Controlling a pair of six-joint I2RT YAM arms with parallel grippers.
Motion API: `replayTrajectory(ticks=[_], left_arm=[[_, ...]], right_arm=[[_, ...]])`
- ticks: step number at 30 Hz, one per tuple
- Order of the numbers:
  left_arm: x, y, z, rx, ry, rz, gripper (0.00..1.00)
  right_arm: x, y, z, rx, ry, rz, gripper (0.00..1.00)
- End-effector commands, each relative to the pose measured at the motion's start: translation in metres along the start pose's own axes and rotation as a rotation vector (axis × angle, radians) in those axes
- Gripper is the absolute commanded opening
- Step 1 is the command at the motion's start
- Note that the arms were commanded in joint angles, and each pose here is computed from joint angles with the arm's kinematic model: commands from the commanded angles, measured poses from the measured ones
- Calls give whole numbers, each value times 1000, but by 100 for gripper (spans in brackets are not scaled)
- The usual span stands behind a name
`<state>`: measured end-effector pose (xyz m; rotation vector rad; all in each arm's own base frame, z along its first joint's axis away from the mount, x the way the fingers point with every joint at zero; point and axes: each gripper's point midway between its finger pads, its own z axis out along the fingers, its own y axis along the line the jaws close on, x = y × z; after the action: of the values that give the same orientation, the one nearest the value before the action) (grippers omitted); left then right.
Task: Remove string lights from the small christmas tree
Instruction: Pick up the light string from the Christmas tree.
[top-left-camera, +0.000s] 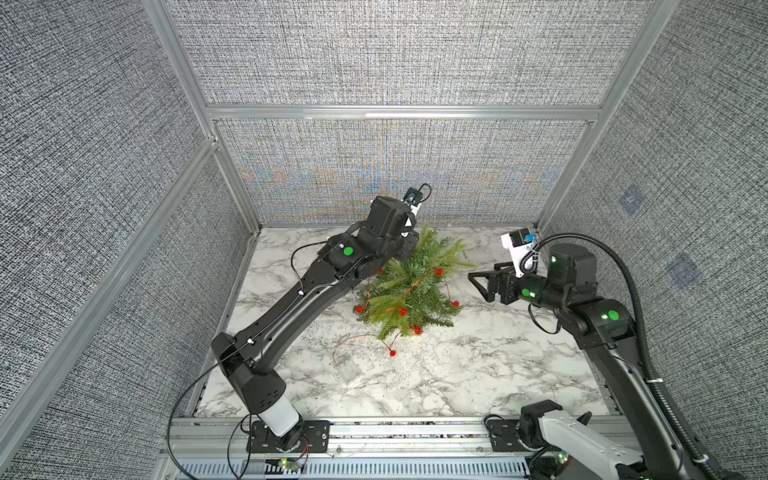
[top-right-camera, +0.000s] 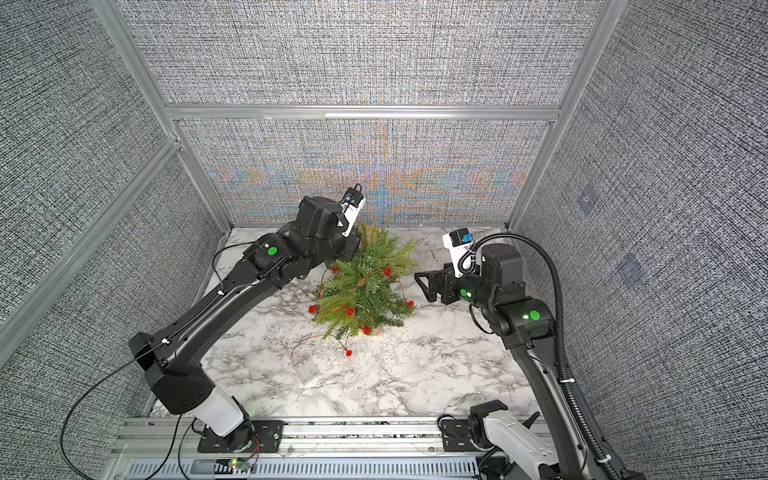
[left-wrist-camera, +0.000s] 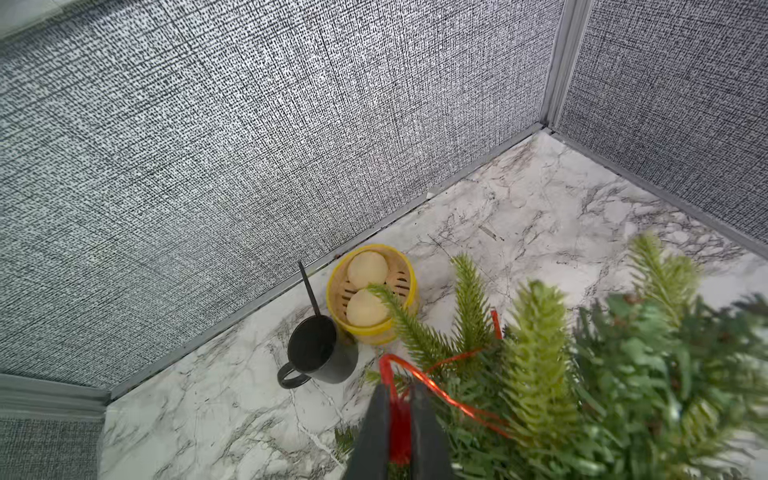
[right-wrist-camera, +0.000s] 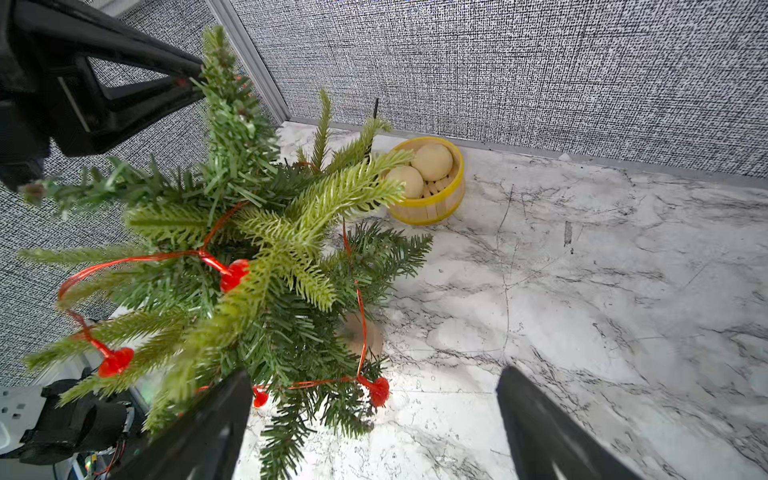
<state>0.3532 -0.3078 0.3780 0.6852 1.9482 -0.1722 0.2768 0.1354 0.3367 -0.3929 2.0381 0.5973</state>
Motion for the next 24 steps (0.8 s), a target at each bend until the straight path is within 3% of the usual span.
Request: replayTrajectory(ticks=[1,12,24], left_arm=[[1,1,-9,-7,-6,-11,0],[16,-5,-32,-2,9,-1,0],[-9,-8,-38,-3,-53,29,0]], right_arm=[[-4,2,0,-8,-18,-3,93],[-6,2,2,-13,-24,6,93],[-13,3,3,-23,-42,12,93]])
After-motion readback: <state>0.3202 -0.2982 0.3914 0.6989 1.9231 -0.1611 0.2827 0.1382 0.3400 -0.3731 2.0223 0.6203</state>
